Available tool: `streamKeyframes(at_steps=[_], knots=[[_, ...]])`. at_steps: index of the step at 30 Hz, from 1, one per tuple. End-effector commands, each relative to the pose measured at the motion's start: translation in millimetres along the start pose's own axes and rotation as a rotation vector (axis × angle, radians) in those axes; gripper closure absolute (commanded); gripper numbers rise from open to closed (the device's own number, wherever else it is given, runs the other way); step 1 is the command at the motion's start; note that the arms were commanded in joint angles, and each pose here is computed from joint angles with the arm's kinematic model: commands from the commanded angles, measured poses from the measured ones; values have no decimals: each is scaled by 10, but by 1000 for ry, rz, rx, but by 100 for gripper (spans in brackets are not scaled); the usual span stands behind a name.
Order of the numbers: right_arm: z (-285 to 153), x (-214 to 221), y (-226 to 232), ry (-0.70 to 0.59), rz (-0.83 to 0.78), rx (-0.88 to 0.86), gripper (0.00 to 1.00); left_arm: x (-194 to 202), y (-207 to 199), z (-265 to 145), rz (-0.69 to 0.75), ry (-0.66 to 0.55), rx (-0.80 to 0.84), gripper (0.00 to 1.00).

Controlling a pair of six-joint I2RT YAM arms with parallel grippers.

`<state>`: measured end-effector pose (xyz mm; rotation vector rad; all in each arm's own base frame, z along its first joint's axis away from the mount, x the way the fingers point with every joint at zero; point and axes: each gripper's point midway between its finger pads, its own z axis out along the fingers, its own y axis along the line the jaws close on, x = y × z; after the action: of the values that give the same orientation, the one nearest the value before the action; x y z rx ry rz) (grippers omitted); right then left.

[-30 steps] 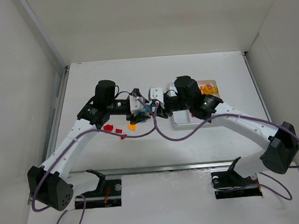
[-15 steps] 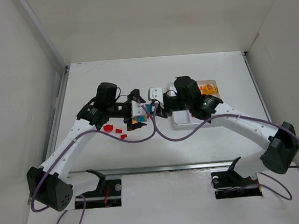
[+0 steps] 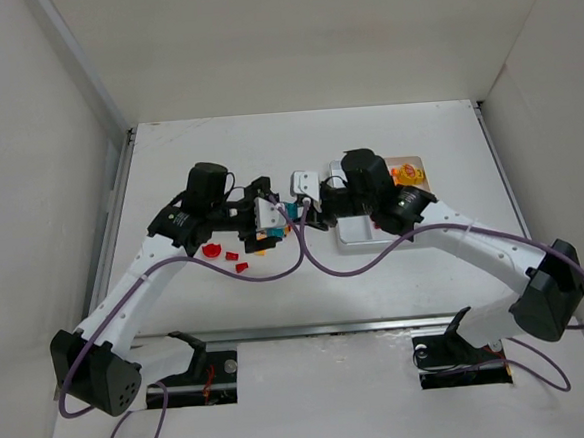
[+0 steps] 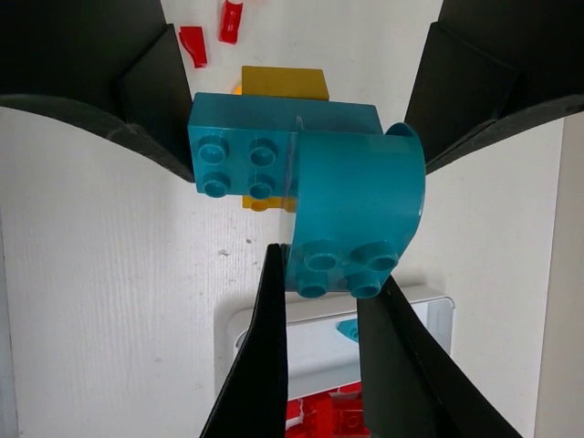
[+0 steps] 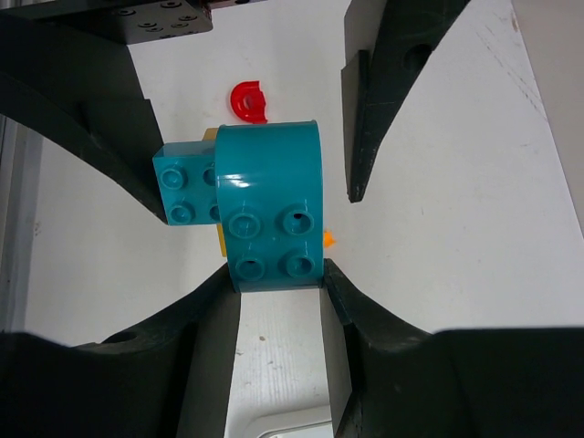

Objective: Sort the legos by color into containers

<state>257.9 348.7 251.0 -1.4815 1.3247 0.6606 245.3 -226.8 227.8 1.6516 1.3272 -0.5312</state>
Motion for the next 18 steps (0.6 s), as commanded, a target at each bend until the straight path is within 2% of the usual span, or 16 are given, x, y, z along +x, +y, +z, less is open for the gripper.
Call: streamKeyframes(at_steps=[1, 2, 3, 4, 6, 7, 8, 12, 14, 18], knots=[[-107, -330, -52, -90, -48, 35, 100, -106, -1, -30, 39, -33, 0, 19], [-107, -330, -52, -90, -48, 35, 100, -96, -14, -31, 42, -29, 5, 25], [-107, -330, -52, -90, -48, 35, 100, -96, -15, -31, 42, -29, 5, 44], [-130, -319, -53, -86, -48, 45, 100, -96, -15, -31, 42, -29, 5, 57], [-132, -326, -80, -87, -43, 60, 100, -96, -15, -31, 42, -29, 5, 77], [-151, -298, -83, -78, -32, 73, 100, -95, -18, -31, 33, -29, 5, 94], [-155, -286, -104, -71, -31, 85, 100, -95, -18, -31, 33, -29, 5, 100], [-283, -143, -270, -33, 54, 176, 100, -53, -41, -22, 6, -18, 6, 100], [-396, -6, -398, -22, 154, 234, 100, -10, -36, -42, 6, 4, -11, 100], [-872, 317, -889, -58, 339, 463, 100, 120, -64, -17, -16, 41, -18, 100]])
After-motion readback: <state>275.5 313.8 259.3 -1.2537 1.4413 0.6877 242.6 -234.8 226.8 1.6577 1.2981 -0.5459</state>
